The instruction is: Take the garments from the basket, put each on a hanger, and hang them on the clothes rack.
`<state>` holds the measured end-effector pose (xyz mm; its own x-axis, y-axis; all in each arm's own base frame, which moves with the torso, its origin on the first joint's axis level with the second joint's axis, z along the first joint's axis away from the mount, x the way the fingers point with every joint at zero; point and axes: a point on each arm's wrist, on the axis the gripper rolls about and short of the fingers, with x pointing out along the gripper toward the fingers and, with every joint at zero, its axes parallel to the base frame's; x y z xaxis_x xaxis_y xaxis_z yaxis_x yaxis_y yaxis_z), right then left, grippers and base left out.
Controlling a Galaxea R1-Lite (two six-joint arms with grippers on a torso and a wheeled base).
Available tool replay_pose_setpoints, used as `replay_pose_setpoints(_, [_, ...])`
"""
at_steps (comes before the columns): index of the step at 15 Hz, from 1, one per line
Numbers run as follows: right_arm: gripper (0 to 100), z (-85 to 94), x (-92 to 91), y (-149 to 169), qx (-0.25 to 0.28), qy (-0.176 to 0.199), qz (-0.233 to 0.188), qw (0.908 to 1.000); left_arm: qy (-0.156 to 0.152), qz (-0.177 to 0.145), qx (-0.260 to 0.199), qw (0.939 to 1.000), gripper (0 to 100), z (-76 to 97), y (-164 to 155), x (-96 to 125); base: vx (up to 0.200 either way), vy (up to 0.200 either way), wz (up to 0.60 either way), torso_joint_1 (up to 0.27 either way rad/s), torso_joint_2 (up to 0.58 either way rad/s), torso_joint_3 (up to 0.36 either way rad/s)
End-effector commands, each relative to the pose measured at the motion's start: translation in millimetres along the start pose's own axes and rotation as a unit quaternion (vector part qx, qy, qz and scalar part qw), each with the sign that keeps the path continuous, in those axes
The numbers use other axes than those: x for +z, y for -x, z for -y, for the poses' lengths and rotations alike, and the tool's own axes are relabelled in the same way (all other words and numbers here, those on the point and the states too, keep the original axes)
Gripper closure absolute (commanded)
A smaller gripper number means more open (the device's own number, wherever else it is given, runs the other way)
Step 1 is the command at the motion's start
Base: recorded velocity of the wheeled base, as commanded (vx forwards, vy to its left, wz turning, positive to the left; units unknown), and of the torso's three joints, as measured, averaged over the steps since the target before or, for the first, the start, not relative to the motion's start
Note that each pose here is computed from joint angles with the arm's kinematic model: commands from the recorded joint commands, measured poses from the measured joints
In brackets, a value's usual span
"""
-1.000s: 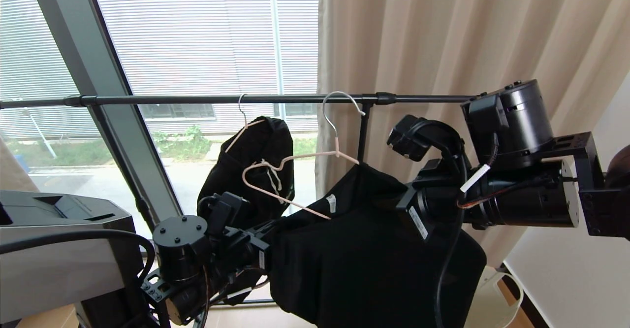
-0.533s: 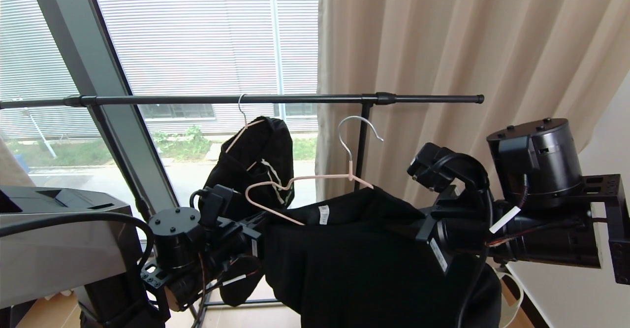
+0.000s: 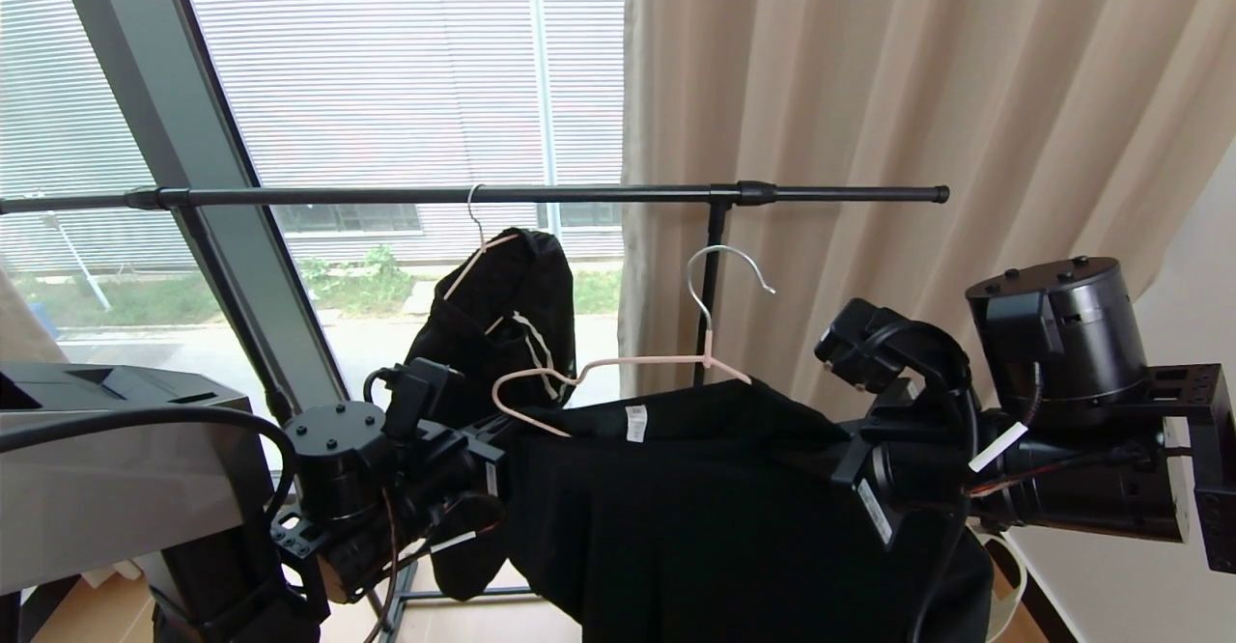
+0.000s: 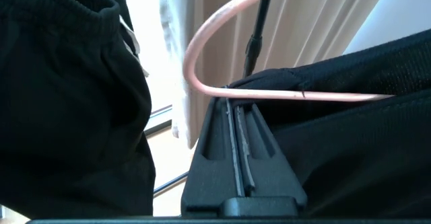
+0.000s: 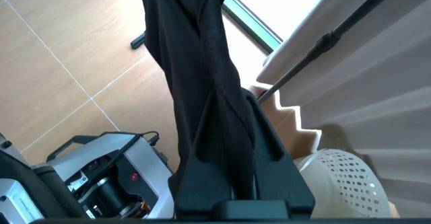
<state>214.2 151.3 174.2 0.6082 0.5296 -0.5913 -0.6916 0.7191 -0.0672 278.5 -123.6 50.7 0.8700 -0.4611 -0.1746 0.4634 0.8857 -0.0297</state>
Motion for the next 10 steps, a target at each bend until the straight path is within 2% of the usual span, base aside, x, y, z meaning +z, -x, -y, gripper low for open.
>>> replay_pose_setpoints(1, [100,3.0,-2.0,0,-0.005,-0.003,-0.004,1.0,0.001,0.005,0.009,0.9999,100,-5.6,-2,2,0.0,0.0,0.0,0.0,0.0,0.0])
replay_pose_setpoints(6, [100,6.6,-7.5,0,-0.011,0.012,-0.013,0.9998,0.003,0.014,0.025,0.9996,100,-16.6,-3,5,0.0,0.0,0.0,0.0,0.0,0.0])
replay_pose_setpoints(8, [100,6.4,-10.5,0,-0.01,0.02,-0.017,0.9996,0.004,0.013,0.009,0.9999,100,-17.1,-2,5,0.0,0.0,0.0,0.0,0.0,0.0])
replay_pose_setpoints(10, [100,10.1,-14.1,1,-0.016,0.031,-0.021,0.9992,0.005,0.015,0.011,0.9998,100,-19.8,-2,6,0.0,0.0,0.0,0.0,0.0,0.0])
